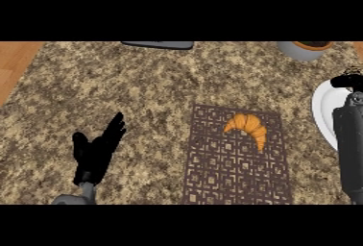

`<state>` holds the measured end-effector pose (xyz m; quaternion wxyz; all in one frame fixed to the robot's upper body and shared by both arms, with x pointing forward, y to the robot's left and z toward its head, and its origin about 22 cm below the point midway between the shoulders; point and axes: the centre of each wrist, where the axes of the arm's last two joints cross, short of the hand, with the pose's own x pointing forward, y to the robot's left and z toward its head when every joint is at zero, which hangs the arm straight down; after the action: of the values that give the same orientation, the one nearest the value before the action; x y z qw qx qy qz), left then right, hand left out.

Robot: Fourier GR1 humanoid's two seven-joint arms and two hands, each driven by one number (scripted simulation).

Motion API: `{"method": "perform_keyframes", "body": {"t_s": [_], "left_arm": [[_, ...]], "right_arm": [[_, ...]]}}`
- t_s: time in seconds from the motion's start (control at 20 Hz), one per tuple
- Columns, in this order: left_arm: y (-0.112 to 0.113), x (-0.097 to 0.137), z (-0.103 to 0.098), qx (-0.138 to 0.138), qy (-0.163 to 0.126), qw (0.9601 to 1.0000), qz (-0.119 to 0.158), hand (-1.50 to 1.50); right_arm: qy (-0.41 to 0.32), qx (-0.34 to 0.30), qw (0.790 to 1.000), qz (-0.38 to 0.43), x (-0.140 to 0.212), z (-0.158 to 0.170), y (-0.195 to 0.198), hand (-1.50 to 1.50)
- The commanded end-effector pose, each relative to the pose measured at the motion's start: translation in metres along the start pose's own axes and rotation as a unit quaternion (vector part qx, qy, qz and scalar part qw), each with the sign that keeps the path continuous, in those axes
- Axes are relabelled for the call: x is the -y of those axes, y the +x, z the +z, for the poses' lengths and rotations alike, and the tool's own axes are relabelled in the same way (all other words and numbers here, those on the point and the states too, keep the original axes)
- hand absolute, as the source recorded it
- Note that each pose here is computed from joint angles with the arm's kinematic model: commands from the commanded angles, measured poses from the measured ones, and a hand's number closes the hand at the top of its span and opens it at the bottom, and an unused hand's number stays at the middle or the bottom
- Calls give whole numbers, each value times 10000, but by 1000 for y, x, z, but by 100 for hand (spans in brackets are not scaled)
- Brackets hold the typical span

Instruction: Pick the cupcake from the placemat and place it in the plate

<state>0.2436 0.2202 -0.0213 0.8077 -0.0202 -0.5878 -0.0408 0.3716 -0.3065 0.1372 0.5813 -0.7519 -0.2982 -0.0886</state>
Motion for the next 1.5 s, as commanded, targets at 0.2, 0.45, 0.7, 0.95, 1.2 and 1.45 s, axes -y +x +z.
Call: {"method": "perform_keyframes", "body": {"t_s": [0.2,0.45,0.7,0.95,1.2,1.45], "left_arm": [[7,13,-6,28,-244,9997,15,0],[3,6,-6,-78,-176,9998,-7,0],[-1,3,-3,-168,-75,9998,63,0],[-5,1,-2,-157,34,9998,92,0],[1,-3,-5,-150,139,9996,176,0],[-10,-15,4,-236,280,9993,116,0]], "right_arm": [[-1509,-1501,9719,-1004,17,-31,15,150],[-2071,-1833,9588,-639,2,-42,-2,150],[-2678,-2077,9406,-221,-13,-55,-37,150],[-2826,-2235,9325,-246,-28,-50,-57,150],[-2915,-2310,9280,-234,-41,-57,-80,150],[-2375,-3199,9170,-194,-58,-51,-117,150]]}}
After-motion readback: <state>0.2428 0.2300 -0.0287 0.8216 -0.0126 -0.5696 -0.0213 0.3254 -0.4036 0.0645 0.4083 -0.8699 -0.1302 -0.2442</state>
